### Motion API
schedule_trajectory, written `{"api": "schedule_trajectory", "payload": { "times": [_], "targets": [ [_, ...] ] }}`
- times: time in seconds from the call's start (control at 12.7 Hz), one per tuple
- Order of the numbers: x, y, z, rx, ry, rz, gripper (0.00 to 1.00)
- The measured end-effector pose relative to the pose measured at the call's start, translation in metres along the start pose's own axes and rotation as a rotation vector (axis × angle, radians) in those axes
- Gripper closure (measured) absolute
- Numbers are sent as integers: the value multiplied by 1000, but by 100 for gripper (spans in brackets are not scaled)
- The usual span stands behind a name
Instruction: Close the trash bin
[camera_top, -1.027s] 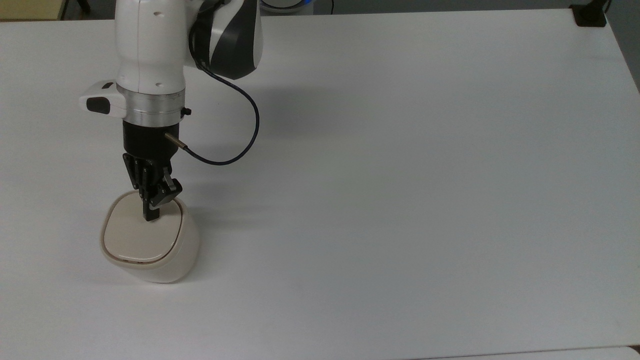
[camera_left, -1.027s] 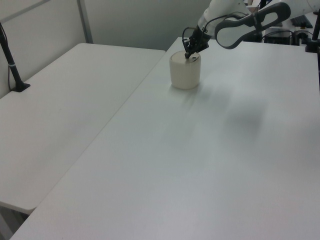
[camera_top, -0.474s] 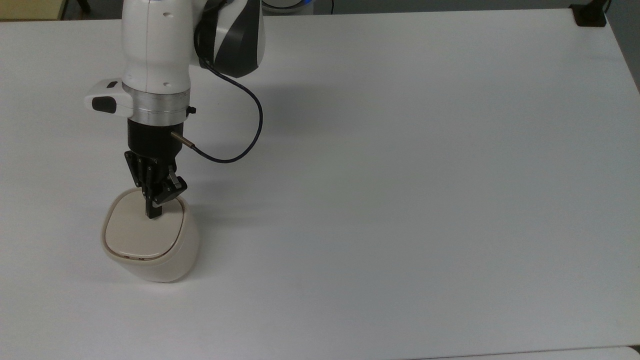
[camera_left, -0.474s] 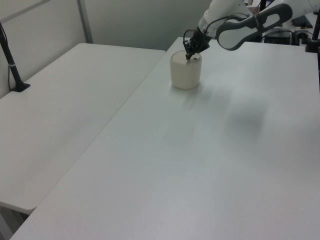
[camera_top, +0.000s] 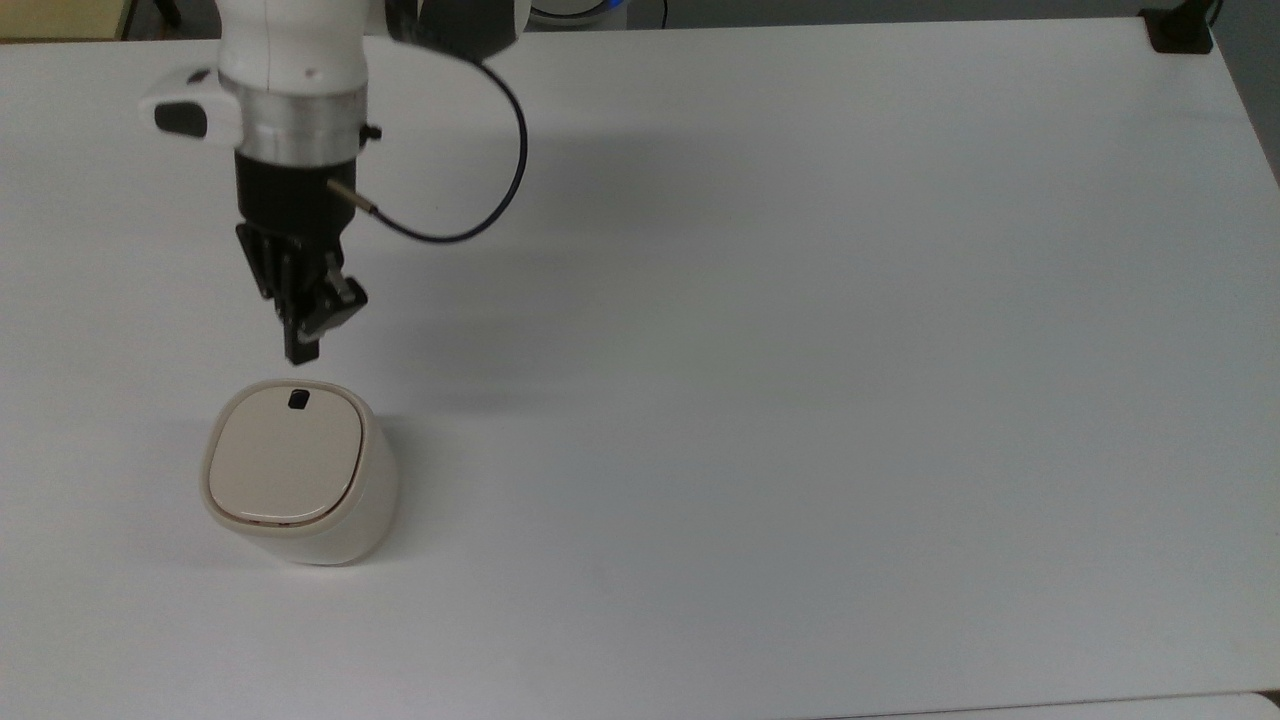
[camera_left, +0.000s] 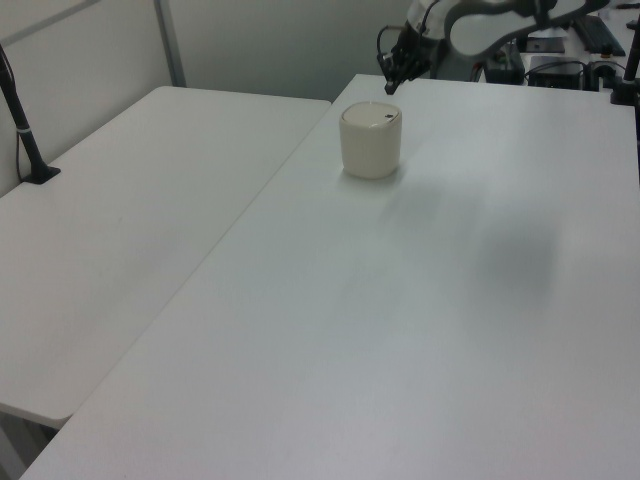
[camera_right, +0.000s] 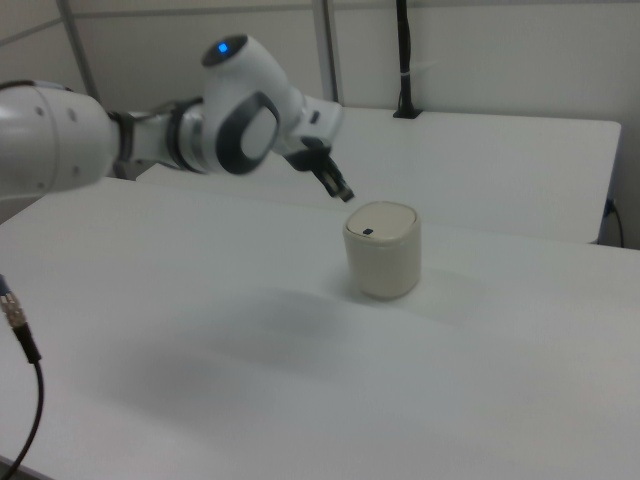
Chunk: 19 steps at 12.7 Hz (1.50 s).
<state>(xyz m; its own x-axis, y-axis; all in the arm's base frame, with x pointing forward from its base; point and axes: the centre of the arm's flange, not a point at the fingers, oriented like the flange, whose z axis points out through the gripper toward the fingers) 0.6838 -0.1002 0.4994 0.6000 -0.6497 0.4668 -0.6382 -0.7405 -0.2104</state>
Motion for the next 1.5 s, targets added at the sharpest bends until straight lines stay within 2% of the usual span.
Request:
{"api": "schedule_trajectory", "payload": {
  "times": [0.24,0.32,0.55,0.63,0.71,0.87,0.95,1.03,1.11,1.26,1.5],
  "targets": [
    [-14,-16,-50,-8,-80,-13,96],
    [-22,-23,-71,-12,-122,-17,93],
    [-52,-38,-106,-53,-228,-76,71],
    [-63,-44,-117,-59,-258,-102,61],
    [-72,-49,-132,-52,-287,-126,45],
    [-80,-48,-156,-40,-329,-143,27],
    [-82,-48,-163,-39,-337,-149,26],
    [-89,-50,-171,-37,-347,-167,17],
    [-96,-53,-174,-40,-358,-184,15],
    [-117,-63,-180,-47,-397,-271,7],
    [-124,-66,-178,-19,-414,-439,0]
  ]
}}
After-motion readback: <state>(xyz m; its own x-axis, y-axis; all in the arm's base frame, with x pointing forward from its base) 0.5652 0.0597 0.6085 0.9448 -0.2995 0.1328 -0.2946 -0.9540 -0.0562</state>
